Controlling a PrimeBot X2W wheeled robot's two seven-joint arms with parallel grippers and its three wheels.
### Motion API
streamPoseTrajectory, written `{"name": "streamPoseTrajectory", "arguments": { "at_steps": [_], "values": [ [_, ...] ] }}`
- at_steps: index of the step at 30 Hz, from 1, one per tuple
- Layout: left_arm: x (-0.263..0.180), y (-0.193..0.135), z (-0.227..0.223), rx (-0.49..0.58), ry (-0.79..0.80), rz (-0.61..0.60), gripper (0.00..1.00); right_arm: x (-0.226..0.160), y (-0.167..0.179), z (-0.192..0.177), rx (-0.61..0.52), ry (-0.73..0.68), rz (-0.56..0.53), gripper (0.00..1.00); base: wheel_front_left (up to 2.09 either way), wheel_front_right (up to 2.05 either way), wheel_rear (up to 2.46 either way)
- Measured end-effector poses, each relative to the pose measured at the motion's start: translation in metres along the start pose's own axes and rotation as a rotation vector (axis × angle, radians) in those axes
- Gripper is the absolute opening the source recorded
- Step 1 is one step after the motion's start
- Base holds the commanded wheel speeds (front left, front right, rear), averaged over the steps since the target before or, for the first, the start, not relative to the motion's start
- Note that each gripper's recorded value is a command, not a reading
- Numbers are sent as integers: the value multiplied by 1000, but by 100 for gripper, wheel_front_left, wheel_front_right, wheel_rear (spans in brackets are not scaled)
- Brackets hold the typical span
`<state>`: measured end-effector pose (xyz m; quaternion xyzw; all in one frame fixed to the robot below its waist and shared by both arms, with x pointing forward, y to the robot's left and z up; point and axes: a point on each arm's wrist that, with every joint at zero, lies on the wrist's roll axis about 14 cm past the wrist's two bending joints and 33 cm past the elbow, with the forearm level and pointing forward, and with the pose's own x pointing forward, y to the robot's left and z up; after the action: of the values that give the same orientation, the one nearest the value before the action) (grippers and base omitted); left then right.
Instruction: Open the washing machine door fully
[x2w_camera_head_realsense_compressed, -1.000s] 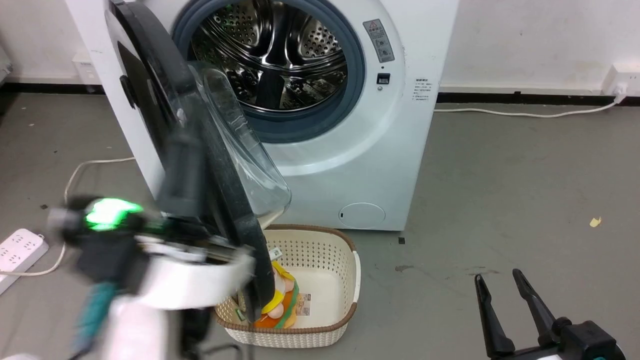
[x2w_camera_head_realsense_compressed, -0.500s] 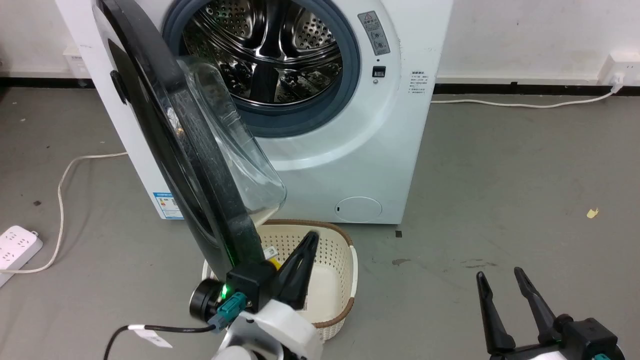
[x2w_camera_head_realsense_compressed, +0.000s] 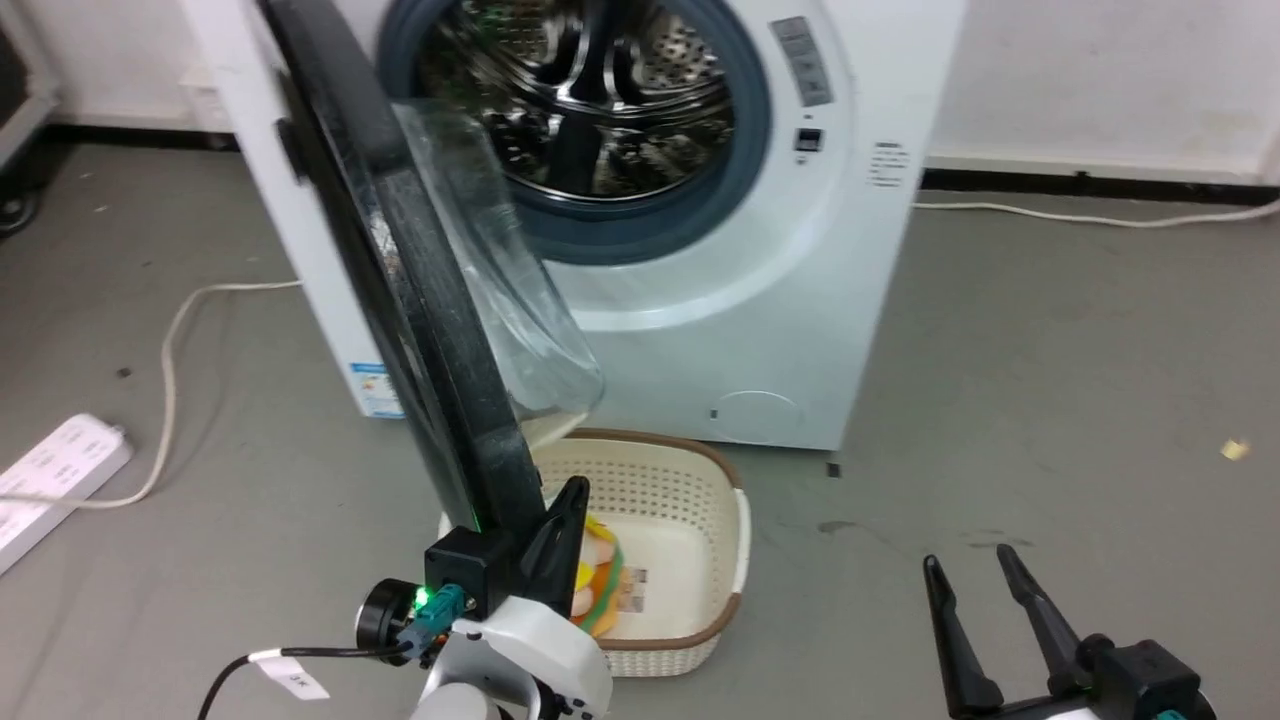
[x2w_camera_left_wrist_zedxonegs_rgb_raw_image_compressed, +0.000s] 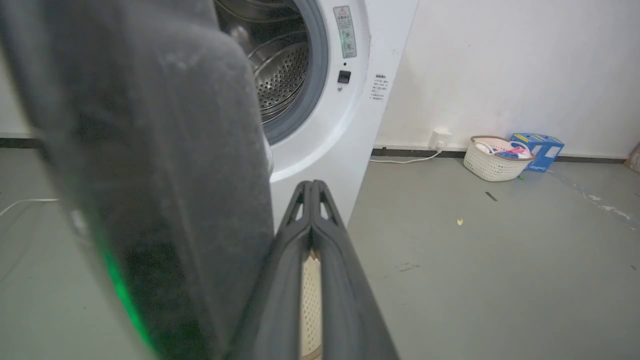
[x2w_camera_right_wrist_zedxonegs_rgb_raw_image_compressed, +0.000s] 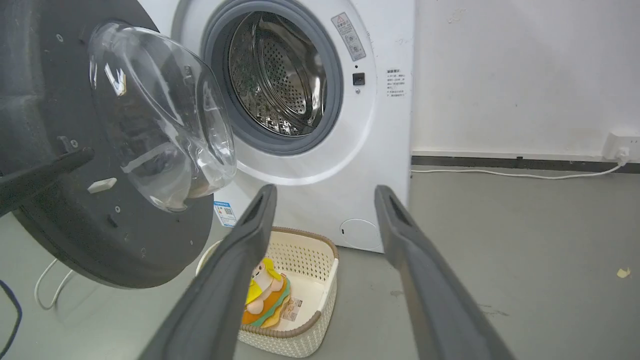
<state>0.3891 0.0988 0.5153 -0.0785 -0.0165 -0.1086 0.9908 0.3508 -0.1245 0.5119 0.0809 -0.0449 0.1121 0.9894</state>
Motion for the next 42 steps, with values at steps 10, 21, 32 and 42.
{"name": "streamPoseTrajectory", "arguments": {
  "at_steps": [10,21,32,42],
  "values": [
    [-31,46,10,-3,-42,155,0,23,52,-9,17,21,174,100,0,0,0],
    [-98,138,36,54,-96,440,0,40,148,-37,17,96,482,100,0,0,0],
    [-116,227,50,69,-90,664,0,63,163,-72,5,165,581,100,0,0,0],
    [-111,315,74,161,-52,794,0,89,120,-102,-25,227,504,100,0,0,0]
  ]
}}
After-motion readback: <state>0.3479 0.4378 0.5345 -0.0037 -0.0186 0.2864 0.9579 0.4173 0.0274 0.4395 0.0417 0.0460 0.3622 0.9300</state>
